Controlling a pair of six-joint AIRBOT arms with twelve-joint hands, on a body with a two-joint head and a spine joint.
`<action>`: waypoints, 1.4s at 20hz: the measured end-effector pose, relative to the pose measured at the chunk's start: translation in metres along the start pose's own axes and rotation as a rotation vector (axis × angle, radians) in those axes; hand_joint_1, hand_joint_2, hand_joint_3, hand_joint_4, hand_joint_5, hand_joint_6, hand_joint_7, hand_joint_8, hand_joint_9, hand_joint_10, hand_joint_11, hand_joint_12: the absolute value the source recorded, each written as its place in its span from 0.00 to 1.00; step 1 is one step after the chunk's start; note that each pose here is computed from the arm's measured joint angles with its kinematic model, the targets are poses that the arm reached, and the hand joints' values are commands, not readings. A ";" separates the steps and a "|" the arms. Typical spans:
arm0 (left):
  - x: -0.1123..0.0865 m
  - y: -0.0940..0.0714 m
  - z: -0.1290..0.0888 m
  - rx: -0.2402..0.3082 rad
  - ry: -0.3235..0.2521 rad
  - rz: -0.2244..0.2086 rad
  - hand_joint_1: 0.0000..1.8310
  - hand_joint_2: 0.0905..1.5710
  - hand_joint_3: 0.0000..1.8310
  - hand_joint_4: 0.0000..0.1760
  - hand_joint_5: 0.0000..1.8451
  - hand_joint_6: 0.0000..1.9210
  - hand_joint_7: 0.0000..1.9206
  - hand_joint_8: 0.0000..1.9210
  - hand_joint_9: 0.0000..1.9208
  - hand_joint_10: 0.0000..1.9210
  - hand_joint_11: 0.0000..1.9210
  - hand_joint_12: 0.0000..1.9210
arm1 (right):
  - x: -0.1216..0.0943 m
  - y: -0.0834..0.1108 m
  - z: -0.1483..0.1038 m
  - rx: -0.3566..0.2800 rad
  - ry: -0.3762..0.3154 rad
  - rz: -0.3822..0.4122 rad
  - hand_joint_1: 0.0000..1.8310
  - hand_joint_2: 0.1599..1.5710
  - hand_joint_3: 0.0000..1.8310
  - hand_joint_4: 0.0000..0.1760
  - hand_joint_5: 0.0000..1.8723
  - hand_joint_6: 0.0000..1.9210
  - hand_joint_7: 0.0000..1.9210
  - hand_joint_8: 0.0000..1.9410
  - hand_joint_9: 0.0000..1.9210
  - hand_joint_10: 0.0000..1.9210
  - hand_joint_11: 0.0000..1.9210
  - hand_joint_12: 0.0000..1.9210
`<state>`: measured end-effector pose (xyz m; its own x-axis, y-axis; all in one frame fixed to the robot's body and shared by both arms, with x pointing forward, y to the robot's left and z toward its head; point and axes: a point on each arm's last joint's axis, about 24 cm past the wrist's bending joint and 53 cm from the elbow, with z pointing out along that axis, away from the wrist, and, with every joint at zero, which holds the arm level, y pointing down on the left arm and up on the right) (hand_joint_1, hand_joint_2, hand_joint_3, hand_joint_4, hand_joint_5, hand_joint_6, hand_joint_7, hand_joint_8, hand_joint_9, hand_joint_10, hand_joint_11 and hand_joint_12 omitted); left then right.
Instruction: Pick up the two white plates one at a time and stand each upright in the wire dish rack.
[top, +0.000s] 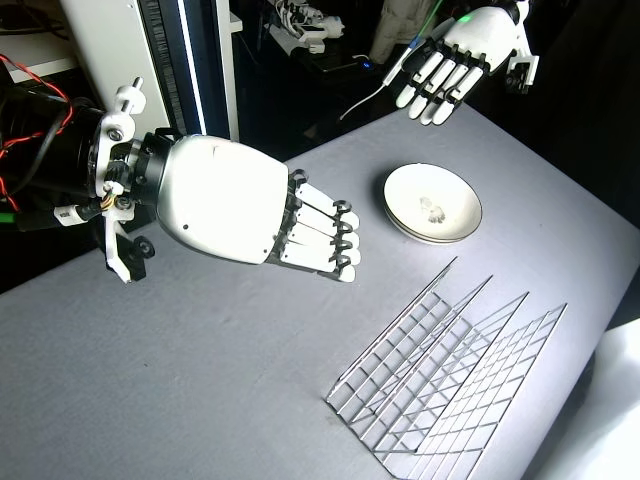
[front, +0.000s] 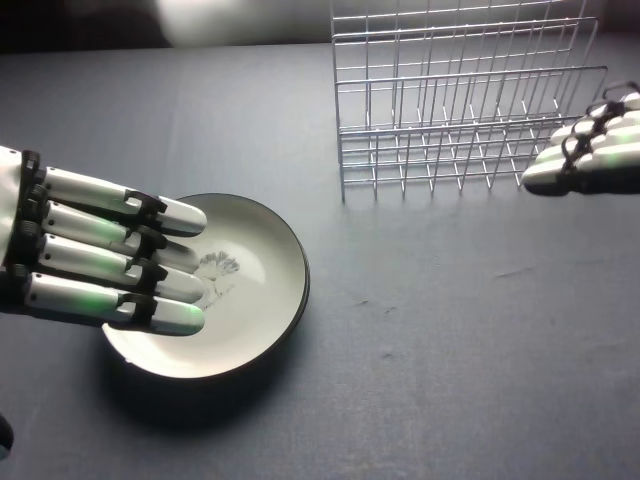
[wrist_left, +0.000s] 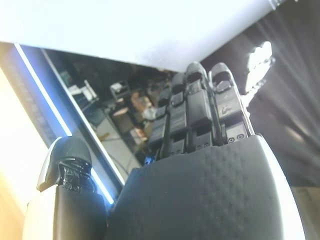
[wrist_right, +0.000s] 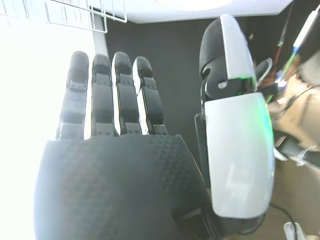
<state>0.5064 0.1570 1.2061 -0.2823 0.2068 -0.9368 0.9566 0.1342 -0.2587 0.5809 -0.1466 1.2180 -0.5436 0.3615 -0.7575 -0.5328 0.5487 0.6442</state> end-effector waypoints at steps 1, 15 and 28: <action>0.000 0.000 0.000 -0.001 -0.001 -0.001 0.00 0.74 0.04 0.00 0.00 0.00 0.00 0.00 0.00 0.00 0.00 0.00 | 0.000 0.000 0.000 -0.003 0.006 -0.021 0.00 0.80 0.03 0.00 0.08 0.01 0.07 0.01 0.04 0.02 0.00 0.11; -0.002 0.015 0.009 0.001 0.060 -0.013 0.00 0.76 0.01 0.00 0.00 0.00 0.00 0.00 0.00 0.00 0.00 0.00 | -0.003 -0.003 0.000 -0.005 0.004 -0.081 0.00 0.82 0.00 0.00 0.08 0.00 0.06 0.00 0.03 0.00 0.00 0.06; 0.070 0.046 0.023 -0.071 0.263 -0.032 0.00 0.76 0.00 0.00 0.00 0.00 0.00 0.00 0.00 0.00 0.00 0.00 | -0.006 -0.001 -0.002 -0.027 -0.002 -0.088 0.31 0.64 0.00 0.00 0.07 0.00 0.07 0.00 0.06 0.00 0.00 0.21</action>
<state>0.5322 0.1549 1.1231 -0.3306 0.4450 -0.8323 0.9419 0.2106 -0.2615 0.5829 -0.1509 1.2218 -0.4926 0.3147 -0.8114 -0.5958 0.5576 0.5780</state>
